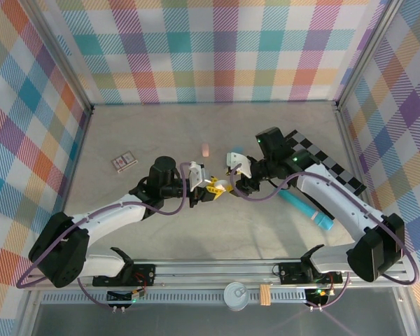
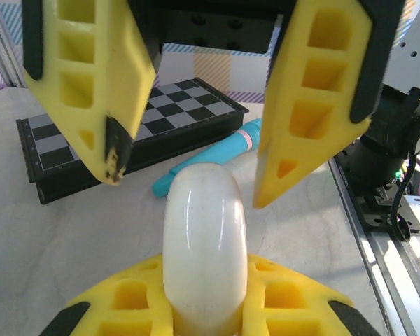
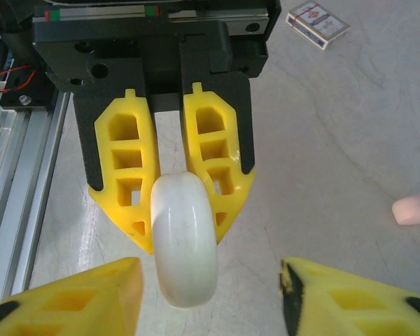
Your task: Insert the wireless bluetooth earbuds into the charging case
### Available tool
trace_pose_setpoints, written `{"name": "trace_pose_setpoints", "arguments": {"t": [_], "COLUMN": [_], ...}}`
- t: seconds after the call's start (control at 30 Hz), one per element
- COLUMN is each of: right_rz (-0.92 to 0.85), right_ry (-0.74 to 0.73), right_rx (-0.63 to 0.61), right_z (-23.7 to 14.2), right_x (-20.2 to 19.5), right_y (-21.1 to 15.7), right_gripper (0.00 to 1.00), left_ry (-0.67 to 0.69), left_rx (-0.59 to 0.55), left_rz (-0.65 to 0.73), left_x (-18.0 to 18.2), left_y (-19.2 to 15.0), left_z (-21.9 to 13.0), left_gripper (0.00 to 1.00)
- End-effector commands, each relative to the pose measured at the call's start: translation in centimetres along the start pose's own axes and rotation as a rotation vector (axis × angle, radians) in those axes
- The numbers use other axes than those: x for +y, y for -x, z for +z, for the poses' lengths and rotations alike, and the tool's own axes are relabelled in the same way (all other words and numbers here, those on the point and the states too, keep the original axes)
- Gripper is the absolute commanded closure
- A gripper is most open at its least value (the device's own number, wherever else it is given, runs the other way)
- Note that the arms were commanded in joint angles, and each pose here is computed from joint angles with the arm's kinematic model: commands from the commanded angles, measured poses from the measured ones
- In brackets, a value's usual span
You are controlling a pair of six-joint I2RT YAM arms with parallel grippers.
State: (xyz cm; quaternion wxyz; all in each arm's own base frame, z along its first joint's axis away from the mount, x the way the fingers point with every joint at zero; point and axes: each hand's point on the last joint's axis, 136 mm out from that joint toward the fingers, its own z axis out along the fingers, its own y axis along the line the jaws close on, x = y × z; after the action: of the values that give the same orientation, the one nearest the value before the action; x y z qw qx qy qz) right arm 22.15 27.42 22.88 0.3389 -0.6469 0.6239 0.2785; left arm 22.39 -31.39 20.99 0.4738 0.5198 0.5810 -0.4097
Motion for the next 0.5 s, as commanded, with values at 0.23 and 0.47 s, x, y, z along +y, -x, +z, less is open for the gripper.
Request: {"name": "trace_pose_setpoints", "arguments": {"t": [0.23, 0.47], "right_rz": [-0.057, -0.048], "right_ry": [0.071, 0.072], "right_rx": [-0.061, -0.055], "right_z": [0.20, 0.34], "right_x": [0.73, 0.66], "right_y": [1.62, 1.52], "right_gripper": [0.61, 0.76], "left_ry": [0.000, 0.011], "left_rx": [-0.058, -0.065], "left_rz": [0.051, 0.050], "left_x": [0.33, 0.52], "left_y": [2.58, 2.73], "left_z": [-0.46, -0.48], "left_gripper": [0.93, 0.92]}}
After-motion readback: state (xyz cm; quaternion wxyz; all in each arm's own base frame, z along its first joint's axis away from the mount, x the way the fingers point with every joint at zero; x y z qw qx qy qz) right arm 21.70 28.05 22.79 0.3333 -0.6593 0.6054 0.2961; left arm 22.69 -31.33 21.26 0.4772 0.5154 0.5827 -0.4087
